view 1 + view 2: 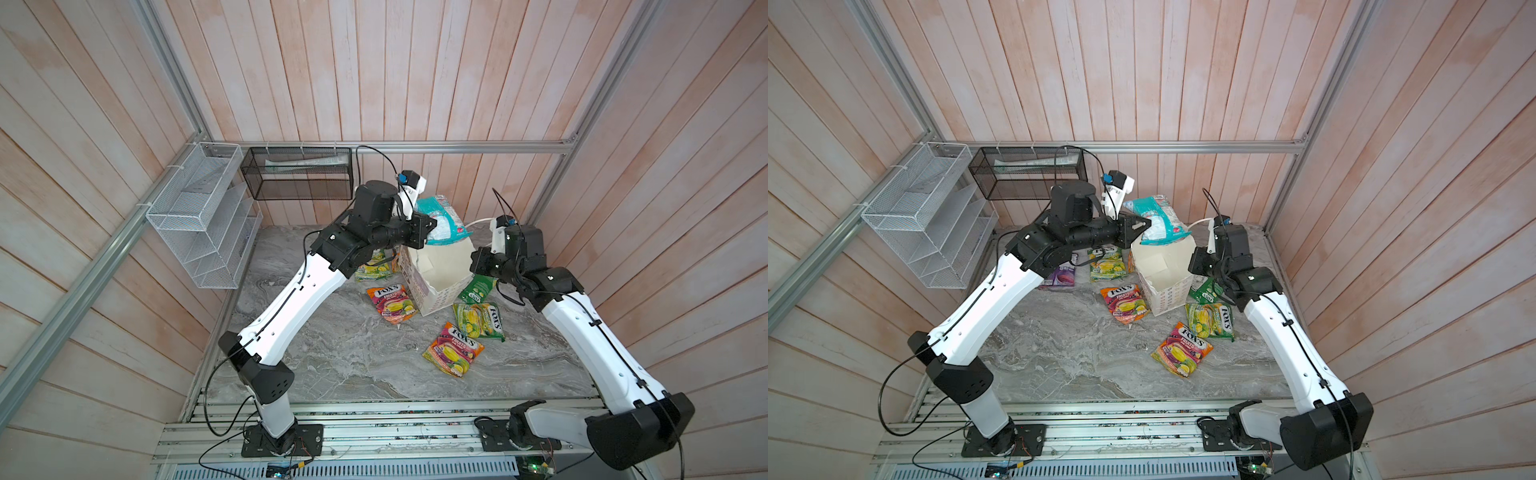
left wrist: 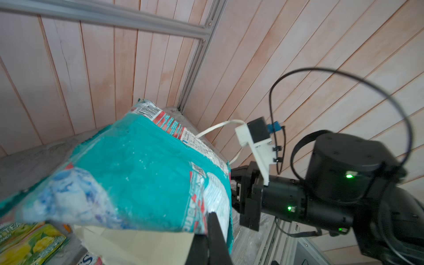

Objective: Place the snacks into the paper bag
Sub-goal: Place the snack in the paper bag.

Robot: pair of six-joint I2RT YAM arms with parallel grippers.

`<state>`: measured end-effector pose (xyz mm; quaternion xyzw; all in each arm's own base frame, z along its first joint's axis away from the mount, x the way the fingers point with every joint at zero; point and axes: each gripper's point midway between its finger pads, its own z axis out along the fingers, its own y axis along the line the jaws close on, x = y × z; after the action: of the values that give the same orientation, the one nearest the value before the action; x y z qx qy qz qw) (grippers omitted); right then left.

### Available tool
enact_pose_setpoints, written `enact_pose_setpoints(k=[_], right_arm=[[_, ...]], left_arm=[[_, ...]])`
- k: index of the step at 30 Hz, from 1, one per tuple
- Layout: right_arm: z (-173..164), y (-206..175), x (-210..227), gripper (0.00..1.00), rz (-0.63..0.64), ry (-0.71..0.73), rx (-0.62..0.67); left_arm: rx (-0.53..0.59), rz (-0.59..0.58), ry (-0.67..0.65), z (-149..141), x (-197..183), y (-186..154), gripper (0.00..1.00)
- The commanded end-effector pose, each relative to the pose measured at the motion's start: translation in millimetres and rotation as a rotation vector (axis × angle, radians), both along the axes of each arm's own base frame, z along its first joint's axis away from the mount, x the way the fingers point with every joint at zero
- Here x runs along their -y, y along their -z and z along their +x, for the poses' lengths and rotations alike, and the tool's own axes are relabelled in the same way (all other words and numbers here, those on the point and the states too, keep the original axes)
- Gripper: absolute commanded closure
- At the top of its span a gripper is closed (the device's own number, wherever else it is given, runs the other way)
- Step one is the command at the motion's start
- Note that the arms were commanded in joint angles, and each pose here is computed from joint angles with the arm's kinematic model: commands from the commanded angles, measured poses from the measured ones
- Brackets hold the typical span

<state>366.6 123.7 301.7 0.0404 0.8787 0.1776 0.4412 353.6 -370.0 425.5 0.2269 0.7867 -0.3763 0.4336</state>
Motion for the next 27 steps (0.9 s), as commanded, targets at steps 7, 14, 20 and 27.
enact_pose_setpoints(k=[7,14,20,27], right_arm=[[2,-9,0,1.0,-0.001,0.028,0.035],[2,-11,-7,1.0,0.017,0.033,0.044],[1,-11,-17,1.0,0.019,0.016,0.046],[1,-10,-22,1.0,0.02,0.005,0.044]], left_arm=[[-0.029,0.099,0.021,-4,16,30,1.0],[-0.056,0.143,0.022,-11,26,43,1.0],[-0.072,0.183,0.024,-10,34,55,1.0],[-0.093,0.261,-0.058,7,29,75,1.0]])
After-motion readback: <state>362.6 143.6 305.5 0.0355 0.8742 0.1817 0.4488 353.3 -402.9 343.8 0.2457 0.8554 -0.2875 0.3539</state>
